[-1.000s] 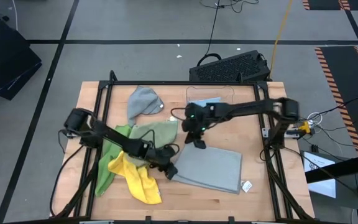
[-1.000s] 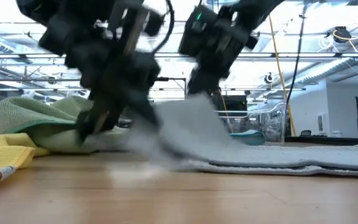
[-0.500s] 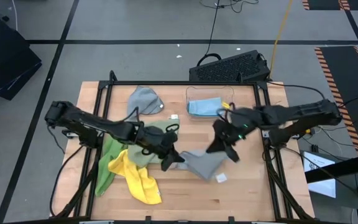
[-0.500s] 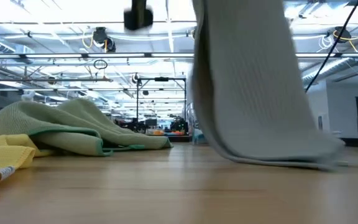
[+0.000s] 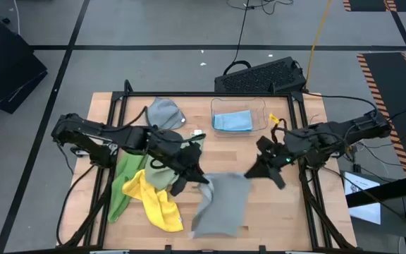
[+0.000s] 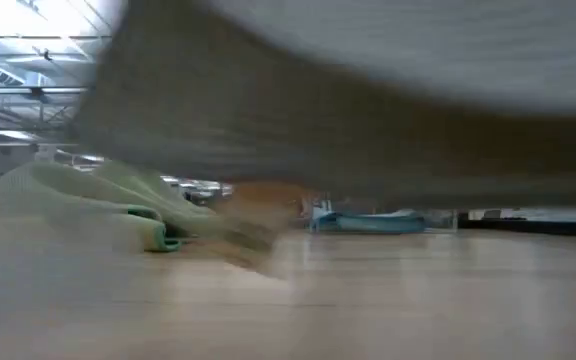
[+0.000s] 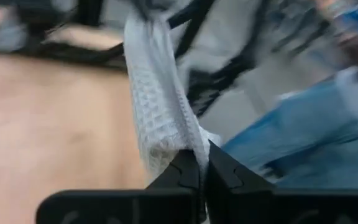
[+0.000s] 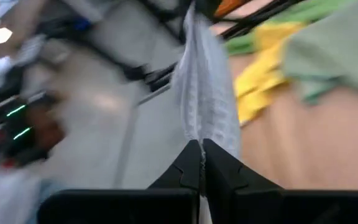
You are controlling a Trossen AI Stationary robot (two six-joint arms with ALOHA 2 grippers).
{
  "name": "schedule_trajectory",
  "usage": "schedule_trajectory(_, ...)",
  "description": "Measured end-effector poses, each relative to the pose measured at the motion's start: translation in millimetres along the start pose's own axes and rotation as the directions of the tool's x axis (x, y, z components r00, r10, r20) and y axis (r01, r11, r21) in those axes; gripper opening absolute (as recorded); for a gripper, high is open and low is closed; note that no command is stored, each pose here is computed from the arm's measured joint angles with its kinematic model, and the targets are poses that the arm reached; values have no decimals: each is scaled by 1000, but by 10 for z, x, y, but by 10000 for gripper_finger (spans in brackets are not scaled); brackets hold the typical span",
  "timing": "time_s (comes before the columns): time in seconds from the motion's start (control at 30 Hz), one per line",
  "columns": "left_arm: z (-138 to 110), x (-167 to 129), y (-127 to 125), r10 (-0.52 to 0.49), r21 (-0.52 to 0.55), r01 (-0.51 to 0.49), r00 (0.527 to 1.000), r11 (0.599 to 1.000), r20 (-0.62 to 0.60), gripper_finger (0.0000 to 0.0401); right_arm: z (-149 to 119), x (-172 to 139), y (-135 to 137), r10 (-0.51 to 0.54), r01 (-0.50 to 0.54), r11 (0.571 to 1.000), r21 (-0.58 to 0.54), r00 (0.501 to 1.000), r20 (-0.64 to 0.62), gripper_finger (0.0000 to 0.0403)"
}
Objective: Fold microfiber towels
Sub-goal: Fold the light gray towel
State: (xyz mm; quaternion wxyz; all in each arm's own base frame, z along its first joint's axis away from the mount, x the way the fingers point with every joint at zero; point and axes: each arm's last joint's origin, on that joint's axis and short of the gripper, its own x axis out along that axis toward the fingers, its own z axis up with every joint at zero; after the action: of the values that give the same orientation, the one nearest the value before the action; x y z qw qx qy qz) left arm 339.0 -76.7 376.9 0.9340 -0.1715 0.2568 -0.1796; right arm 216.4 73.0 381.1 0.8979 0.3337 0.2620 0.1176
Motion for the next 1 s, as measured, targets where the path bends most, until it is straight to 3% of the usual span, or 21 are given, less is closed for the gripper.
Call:
schedule_trajectory(0.13, -289, 161, 377, 204, 25, -203, 961, 979, -185, 15, -44, 114, -313, -227, 227, 973, 49, 974, 2, 1)
schedule_trajectory(0.37, -709, 486, 943, 336, 119, -315, 880, 942, -336, 5, -396, 345, -1082, -432, 436, 890, 134, 900, -63, 1)
schedule_trajectory(0.57, -911, 711, 1343, 476, 196, -434, 795, 879, -376, 22, -725, 452, -1631, -469, 463, 862, 207, 883, -23, 1)
schedule_trajectory(0.73, -961, 734, 1527, 561, 261, -497, 735, 828, -381, 7, -856, 452, -1891, -466, 442, 867, 232, 882, 62, 1)
schedule_trajectory(0.87, -931, 677, 1625, 672, 313, -595, 657, 741, -343, 14, -850, 436, -1982, -432, 398, 895, 199, 885, 172, 1)
schedule_trajectory(1.0, -873, 584, 1666, 754, 348, -669, 584, 656, -300, 59, -842, 401, -2061, -449, 411, 888, 204, 871, 199, 2)
